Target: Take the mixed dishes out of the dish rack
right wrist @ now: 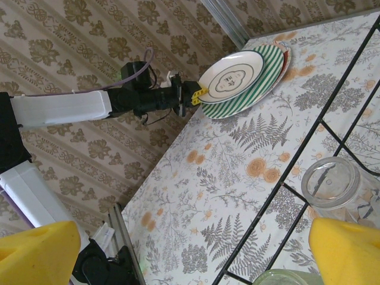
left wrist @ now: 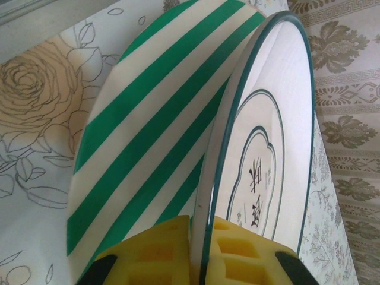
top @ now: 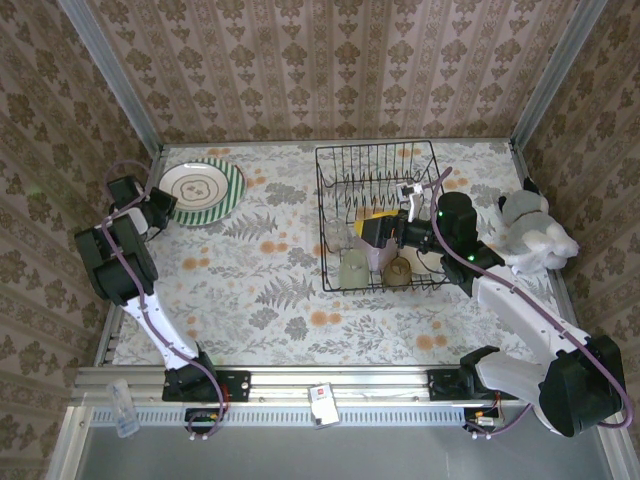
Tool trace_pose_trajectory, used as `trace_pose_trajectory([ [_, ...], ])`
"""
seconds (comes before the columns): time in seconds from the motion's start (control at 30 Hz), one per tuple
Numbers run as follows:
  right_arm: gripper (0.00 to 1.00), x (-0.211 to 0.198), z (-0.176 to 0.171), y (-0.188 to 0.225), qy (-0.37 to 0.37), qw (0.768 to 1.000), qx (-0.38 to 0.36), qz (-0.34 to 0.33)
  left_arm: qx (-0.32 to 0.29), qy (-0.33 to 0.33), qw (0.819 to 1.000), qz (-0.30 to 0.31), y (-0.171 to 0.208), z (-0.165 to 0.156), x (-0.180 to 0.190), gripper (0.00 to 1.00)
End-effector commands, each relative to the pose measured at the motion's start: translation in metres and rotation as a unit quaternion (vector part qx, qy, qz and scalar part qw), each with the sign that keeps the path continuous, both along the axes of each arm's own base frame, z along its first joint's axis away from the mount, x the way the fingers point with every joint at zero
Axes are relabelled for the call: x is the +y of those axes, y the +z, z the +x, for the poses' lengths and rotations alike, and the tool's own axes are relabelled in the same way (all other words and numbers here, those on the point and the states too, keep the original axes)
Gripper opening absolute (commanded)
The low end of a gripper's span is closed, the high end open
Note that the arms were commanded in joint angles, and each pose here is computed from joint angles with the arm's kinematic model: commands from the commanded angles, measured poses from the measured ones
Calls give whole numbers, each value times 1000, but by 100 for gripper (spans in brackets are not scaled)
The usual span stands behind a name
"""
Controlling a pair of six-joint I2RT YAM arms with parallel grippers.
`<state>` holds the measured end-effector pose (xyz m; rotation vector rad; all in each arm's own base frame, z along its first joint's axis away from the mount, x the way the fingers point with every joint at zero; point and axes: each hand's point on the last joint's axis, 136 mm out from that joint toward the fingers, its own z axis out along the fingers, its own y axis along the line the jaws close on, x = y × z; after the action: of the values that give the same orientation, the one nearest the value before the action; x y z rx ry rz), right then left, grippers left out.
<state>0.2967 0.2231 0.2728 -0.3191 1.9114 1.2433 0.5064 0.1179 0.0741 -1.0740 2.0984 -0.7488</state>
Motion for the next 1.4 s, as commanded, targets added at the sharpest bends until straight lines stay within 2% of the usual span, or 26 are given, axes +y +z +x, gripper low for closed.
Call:
trace_pose_trajectory([
  [0.0, 100, 0, -3, 4, -1, 1000, -19, -5, -25, -7, 1000, 12, 15, 15, 1, 11],
  [0.27, 100, 0, -2, 2, -4, 1000, -19, -8, -16, -11, 1000, 20, 17, 16, 0, 34],
  [0.53, 100, 0, -3, 2, -3, 1000, -20, -9, 3, -4, 1000, 25, 8, 8, 6, 48],
  [0.67, 100, 0, -2, 3, -4, 1000, -20, -9, 13, 1, 999, 35, 10, 2, 10, 58],
  [0.77, 100, -1, -2, 2, -5, 1000, -20, -10, 18, 7, 999, 46, 16, -3, 15, 70],
  [0.83, 100, 0, -1, 1, -6, 1000, -19, -12, 19, 9, 998, 55, 22, -7, 16, 94],
  [0.87, 100, -1, -1, 1, -7, 1000, -19, -12, 21, 11, 998, 61, 25, -9, 18, 100],
  [1.17, 100, 0, 0, 0, -9, 1000, -19, -14, 28, 43, 994, 93, 58, -41, 20, 100],
  [1.37, 100, 1, 0, 0, -9, 1000, -17, -14, 16, 35, 994, 105, 90, -58, -1, 100],
])
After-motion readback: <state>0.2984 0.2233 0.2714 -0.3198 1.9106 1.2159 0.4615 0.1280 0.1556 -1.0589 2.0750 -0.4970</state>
